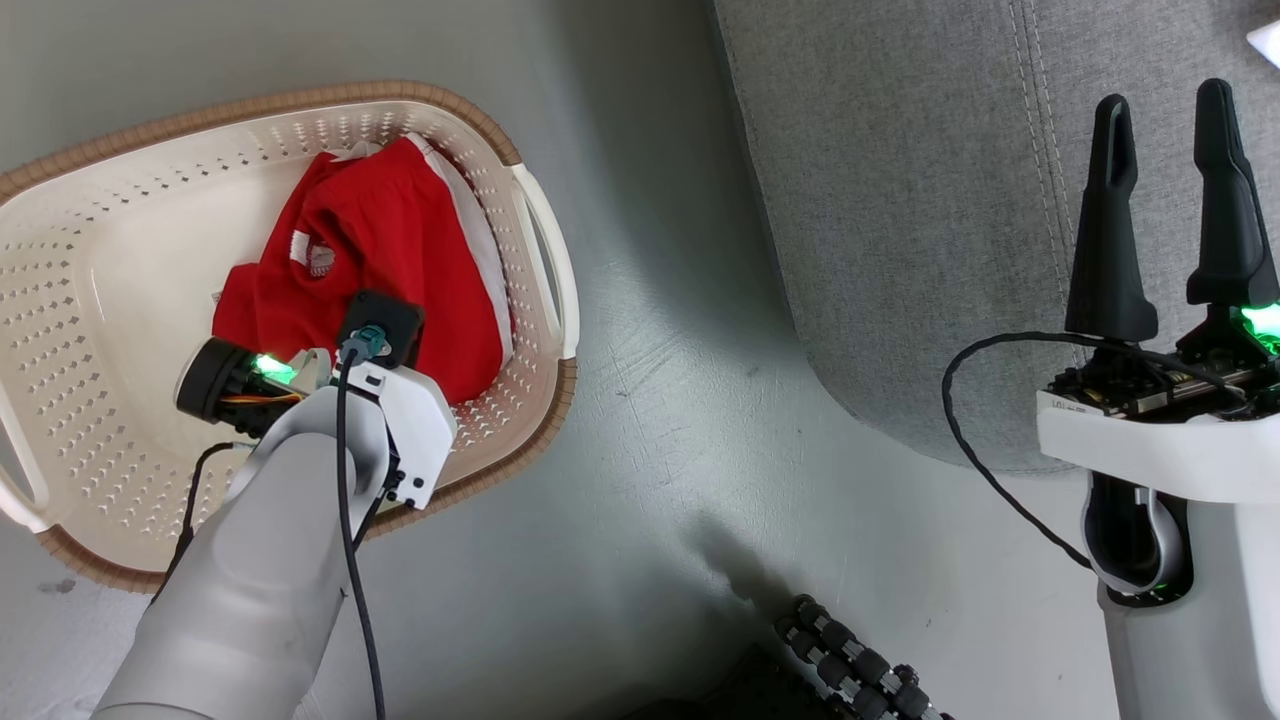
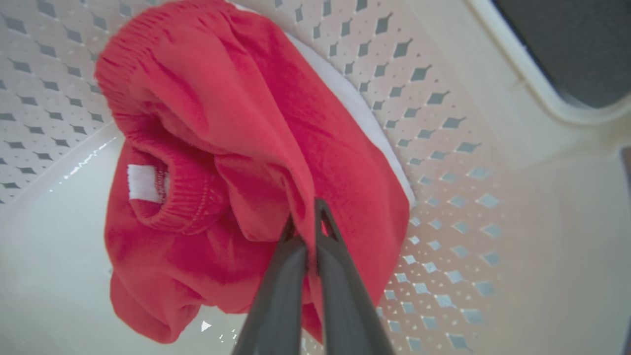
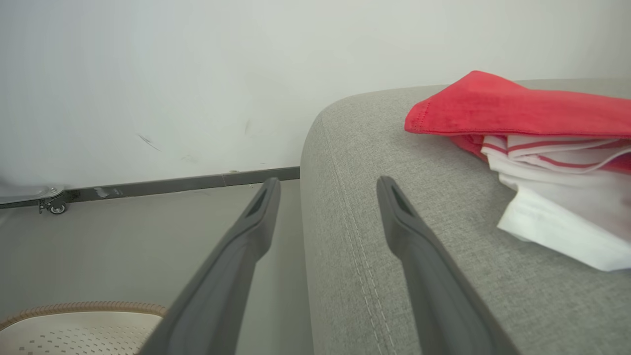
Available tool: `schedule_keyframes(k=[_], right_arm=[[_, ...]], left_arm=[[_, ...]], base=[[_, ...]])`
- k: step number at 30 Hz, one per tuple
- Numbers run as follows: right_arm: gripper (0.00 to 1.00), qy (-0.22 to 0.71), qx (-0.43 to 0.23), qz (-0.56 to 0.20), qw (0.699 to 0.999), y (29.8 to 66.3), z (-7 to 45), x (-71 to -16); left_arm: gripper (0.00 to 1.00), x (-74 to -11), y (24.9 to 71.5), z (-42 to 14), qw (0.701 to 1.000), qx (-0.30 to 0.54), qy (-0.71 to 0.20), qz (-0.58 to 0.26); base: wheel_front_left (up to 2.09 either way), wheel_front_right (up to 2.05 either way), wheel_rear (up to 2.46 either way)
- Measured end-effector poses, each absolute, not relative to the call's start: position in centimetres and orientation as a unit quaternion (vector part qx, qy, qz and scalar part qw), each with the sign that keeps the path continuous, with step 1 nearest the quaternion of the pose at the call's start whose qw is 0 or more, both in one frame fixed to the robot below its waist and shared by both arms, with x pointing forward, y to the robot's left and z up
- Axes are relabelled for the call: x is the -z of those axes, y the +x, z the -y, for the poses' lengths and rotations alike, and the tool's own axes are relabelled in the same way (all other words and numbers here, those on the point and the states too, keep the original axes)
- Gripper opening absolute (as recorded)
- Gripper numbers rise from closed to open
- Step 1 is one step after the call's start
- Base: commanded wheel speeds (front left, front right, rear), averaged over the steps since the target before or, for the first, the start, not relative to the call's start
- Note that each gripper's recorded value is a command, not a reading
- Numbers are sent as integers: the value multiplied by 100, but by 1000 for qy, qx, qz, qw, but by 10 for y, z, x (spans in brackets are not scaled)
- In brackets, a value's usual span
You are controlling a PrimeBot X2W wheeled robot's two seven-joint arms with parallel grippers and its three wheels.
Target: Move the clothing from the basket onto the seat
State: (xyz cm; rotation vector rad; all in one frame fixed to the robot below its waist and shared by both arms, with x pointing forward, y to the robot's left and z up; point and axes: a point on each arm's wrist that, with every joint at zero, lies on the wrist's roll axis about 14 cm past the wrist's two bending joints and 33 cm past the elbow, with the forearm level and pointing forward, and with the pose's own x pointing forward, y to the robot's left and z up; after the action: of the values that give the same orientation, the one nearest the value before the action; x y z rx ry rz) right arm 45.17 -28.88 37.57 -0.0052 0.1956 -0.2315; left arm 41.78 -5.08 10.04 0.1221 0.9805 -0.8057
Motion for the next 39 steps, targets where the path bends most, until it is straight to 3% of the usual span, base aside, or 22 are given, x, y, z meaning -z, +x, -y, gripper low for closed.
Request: schedule_keyframes(k=[39], right_arm=[[100,34,105,-39,993,468,280,-410]], left_arm=[[0,-169,491,23,890,308,46,-332]], base=[[0,0,0]])
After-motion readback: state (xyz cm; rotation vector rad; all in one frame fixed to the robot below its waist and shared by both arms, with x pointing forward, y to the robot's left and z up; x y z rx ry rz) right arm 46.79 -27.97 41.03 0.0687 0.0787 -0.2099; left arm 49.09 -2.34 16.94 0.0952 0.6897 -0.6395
